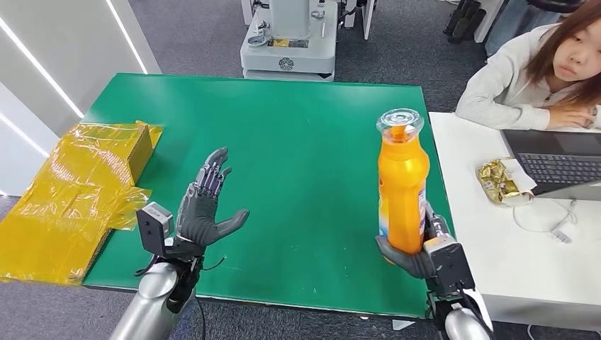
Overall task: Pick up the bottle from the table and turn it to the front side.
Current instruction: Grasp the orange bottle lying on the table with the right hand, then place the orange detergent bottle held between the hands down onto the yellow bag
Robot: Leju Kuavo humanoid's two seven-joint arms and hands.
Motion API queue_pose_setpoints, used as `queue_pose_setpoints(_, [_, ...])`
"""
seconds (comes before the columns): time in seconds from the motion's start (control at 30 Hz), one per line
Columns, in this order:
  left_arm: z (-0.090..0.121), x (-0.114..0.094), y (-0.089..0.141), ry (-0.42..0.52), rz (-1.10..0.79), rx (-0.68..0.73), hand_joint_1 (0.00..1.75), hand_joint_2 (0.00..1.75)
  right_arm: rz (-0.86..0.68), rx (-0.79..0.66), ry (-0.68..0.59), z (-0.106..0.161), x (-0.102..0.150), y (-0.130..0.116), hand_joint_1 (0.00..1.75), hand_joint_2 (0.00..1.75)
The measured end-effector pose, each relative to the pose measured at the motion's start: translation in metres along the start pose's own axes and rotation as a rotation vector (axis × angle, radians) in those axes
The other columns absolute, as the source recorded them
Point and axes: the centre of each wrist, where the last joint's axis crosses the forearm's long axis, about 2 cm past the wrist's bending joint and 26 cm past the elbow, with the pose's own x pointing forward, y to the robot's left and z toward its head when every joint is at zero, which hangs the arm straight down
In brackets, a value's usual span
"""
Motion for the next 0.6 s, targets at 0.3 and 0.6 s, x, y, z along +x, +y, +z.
queue_pose_setpoints(0.3, [-0.008, 0.005, -0.007, 0.007, 0.017, -0.043, 0.0, 1.75, -0.049, -0.008, -0.085, -0.027, 0.011, 0.006, 1.71, 1.75])
queue_pose_setpoints(0.6, [-0.023, 0.011, -0.014, 0.014, 0.06, -0.144, 0.0, 1.75, -0.06, -0.026, -0.113, -0.037, 0.013, 0.007, 1.7, 1.75])
